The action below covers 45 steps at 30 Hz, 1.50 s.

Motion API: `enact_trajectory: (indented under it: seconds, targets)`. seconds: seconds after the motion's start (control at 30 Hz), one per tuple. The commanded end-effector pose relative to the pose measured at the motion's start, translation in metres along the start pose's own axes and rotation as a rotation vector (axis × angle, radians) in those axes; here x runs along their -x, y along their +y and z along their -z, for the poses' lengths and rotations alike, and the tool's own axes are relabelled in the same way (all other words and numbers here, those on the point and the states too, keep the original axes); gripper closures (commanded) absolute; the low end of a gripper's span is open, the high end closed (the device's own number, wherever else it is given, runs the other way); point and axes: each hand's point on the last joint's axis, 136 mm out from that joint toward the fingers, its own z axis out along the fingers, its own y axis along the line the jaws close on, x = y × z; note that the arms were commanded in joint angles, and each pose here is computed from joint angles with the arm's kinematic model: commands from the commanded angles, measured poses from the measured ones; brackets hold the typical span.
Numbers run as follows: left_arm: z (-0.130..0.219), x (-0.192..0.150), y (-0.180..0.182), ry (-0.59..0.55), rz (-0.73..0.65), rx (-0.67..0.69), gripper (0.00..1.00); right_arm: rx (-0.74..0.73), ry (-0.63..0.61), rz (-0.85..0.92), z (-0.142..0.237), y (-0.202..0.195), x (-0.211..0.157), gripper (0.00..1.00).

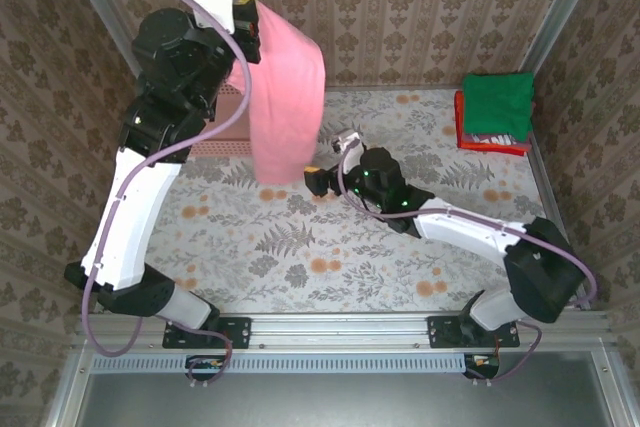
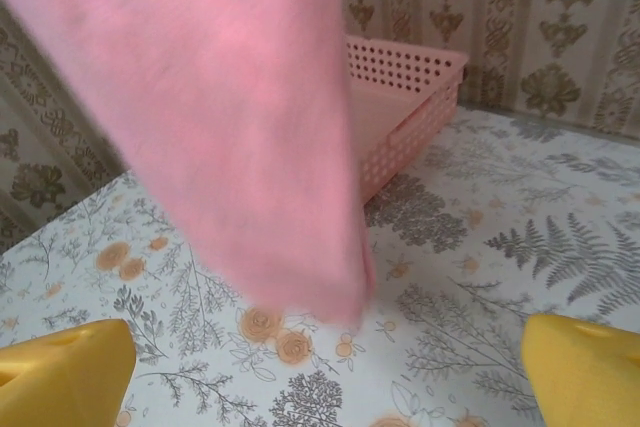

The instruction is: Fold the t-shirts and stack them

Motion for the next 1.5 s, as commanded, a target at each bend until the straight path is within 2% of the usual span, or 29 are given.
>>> enact_trajectory:
  seconds: [0.0, 0.07, 0.1, 0.13, 0.2, 0.23, 0.37, 0.4, 0.5, 0.63, 0.9, 1.03, 1.13, 1.33, 1.47]
  targets:
    - [-0.003, -0.005, -0.005, -0.019, 0.029, 0.003, 1.0, 0.016, -0.056, 0.004, -0.019, -0.002, 0.019, 0.0]
    - [-0.003, -0.017, -0.006, 0.002, 0.043, 0.005, 1.0, 0.004, -0.053, -0.017, -0.029, -0.01, 0.014, 0.02]
    - [-0.004, -0.025, -0.006, 0.016, 0.048, 0.011, 1.0, 0.009, -0.04, -0.028, -0.032, -0.013, 0.011, 0.08]
    - [-0.003, -0.031, -0.003, 0.026, 0.05, 0.026, 1.0, 0.013, -0.026, -0.043, -0.032, -0.015, 0.009, 0.19]
    - [-0.002, -0.041, 0.002, 0.045, 0.044, 0.055, 1.0, 0.023, -0.004, -0.052, -0.027, -0.014, 0.006, 0.54]
    - [-0.002, -0.047, 0.005, 0.058, 0.035, 0.074, 1.0, 0.022, 0.004, -0.057, -0.022, -0.014, 0.004, 0.68]
    - [-0.003, -0.068, 0.021, 0.094, 0.019, 0.149, 1.0, 0.004, 0.041, -0.04, 0.0, -0.017, -0.002, 0.97]
    - [-0.004, -0.074, 0.026, 0.103, 0.024, 0.168, 1.0, -0.014, 0.043, -0.03, 0.006, -0.019, -0.001, 1.0]
    - [-0.005, -0.095, 0.038, 0.129, 0.053, 0.208, 1.0, -0.078, 0.068, -0.005, 0.022, -0.036, -0.002, 1.0]
    - [-0.009, -0.122, 0.047, 0.177, 0.096, 0.232, 1.0, -0.15, 0.02, -0.009, 0.054, -0.064, 0.027, 1.0]
    - [-0.013, -0.153, 0.046, 0.237, 0.131, 0.218, 1.0, -0.233, -0.039, -0.02, 0.11, -0.107, 0.09, 1.0]
    - [-0.01, -0.165, 0.041, 0.269, 0.145, 0.2, 1.0, -0.247, -0.038, 0.036, 0.131, -0.107, 0.114, 1.0]
    - [0.002, -0.169, 0.044, 0.275, 0.147, 0.211, 1.0, -0.206, -0.062, 0.069, 0.146, -0.094, 0.12, 1.0]
    - [0.041, -0.174, 0.046, 0.295, 0.187, 0.203, 1.0, -0.001, -0.029, 0.072, 0.17, -0.052, 0.097, 1.0]
    - [0.058, -0.185, 0.046, 0.323, 0.21, 0.205, 1.0, 0.019, -0.008, 0.02, 0.175, -0.048, 0.081, 1.0]
